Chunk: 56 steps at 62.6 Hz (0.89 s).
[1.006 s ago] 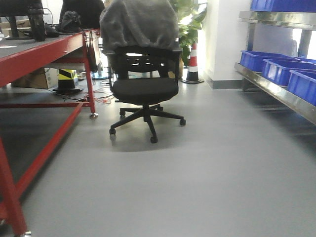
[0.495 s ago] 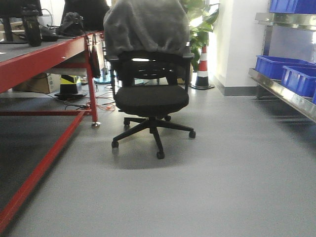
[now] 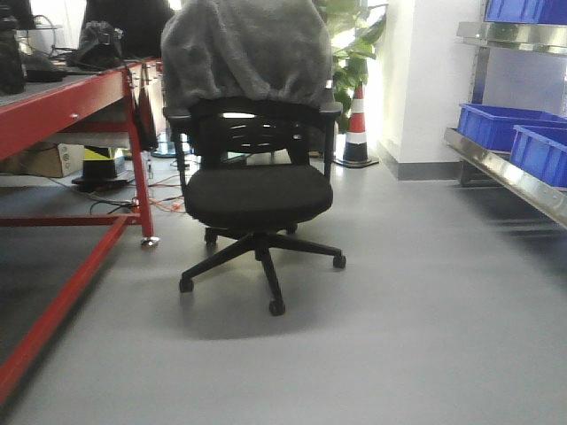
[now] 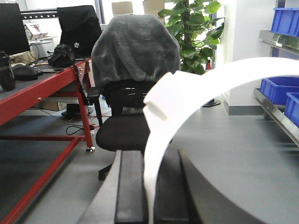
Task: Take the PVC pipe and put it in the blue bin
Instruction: 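Drive the base to the steel shelf of blue bins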
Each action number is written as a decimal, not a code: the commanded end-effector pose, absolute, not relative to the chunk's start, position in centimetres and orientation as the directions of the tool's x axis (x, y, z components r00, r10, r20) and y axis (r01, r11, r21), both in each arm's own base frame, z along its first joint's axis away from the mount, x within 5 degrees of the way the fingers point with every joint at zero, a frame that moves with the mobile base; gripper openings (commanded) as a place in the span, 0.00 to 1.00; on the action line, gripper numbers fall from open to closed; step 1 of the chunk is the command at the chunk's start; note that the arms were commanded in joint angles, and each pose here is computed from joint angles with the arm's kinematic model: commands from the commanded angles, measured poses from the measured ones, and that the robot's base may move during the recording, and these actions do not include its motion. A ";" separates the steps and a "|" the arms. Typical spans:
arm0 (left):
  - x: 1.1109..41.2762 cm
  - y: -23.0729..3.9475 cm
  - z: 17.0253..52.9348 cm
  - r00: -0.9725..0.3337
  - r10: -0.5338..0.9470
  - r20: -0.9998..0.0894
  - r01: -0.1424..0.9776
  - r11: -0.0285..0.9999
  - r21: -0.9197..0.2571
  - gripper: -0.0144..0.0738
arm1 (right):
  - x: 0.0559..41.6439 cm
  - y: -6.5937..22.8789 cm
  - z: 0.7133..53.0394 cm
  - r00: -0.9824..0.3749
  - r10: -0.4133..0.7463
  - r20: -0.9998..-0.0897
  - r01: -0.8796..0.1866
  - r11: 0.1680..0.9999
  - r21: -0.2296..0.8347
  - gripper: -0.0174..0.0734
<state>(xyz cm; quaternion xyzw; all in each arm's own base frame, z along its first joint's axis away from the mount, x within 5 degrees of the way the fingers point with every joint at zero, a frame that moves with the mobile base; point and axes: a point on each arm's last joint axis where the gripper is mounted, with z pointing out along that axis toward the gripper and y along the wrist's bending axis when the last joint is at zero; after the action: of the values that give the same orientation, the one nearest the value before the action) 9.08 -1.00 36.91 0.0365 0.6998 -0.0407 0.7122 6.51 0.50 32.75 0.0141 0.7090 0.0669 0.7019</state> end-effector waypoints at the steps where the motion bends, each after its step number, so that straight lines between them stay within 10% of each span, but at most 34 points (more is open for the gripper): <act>1: 8.9 -1.1 37.3 0.051 -0.012 -0.999 0.122 0.992 -0.006 0.04 | 6.4 0.5 33.0 0.015 0.104 -0.995 -0.075 0.992 0.102 0.02; 56: 8.9 -1.1 37.3 0.051 -0.012 -0.999 0.122 0.992 -0.006 0.04 | 6.4 0.5 33.0 0.015 0.104 -0.995 -0.075 0.992 0.102 0.02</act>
<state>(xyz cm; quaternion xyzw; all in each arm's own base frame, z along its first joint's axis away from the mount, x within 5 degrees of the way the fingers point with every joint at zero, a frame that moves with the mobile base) 9.07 -1.06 36.91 0.0396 0.6997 -0.0424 0.7121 6.51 0.50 32.75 0.0141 0.7090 0.0669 0.7019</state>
